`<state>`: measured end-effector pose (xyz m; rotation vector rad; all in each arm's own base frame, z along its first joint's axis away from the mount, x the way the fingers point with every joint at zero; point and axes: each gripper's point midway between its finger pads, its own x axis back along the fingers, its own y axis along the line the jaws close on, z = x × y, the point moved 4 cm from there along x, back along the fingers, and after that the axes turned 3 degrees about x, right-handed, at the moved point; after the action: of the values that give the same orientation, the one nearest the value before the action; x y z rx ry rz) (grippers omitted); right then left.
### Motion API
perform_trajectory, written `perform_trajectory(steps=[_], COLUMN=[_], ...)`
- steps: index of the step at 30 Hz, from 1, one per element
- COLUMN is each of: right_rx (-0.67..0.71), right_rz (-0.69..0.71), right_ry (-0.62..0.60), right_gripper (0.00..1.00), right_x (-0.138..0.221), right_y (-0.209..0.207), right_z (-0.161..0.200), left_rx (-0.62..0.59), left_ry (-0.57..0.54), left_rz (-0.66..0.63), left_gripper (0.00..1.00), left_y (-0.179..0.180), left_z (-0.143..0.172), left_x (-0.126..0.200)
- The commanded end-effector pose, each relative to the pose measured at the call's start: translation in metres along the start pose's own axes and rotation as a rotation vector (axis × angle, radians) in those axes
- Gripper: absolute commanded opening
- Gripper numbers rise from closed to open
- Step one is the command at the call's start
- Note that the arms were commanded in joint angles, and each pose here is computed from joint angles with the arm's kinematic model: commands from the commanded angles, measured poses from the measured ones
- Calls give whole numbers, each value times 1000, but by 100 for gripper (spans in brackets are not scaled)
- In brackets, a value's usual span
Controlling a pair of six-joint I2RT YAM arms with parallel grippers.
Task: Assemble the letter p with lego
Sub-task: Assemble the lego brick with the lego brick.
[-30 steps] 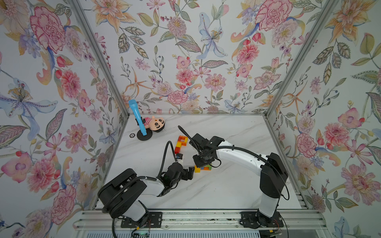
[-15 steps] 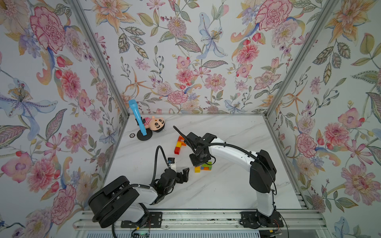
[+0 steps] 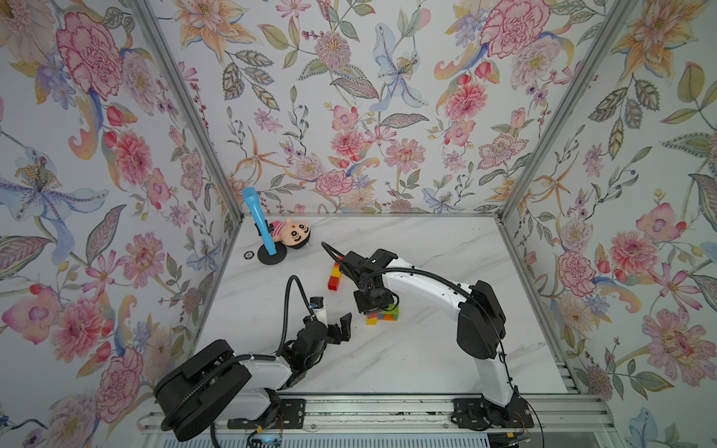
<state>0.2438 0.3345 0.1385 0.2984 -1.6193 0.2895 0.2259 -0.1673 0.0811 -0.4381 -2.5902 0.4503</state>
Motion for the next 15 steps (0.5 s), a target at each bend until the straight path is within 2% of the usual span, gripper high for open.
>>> perform_trajectory(steps=[1, 15], right_rx=[-48, -89], right_rz=[42, 48], right_ry=[23, 26], right_gripper=[5, 5], right_x=[1, -6], right_y=[-3, -3], right_z=[5, -2], left_rx=[-56, -75], left_ry=[-31, -44], left_rz=[-27, -35], left_gripper=[99, 99], left_y=[4, 6], left_z=[-3, -5], left_x=[4, 7])
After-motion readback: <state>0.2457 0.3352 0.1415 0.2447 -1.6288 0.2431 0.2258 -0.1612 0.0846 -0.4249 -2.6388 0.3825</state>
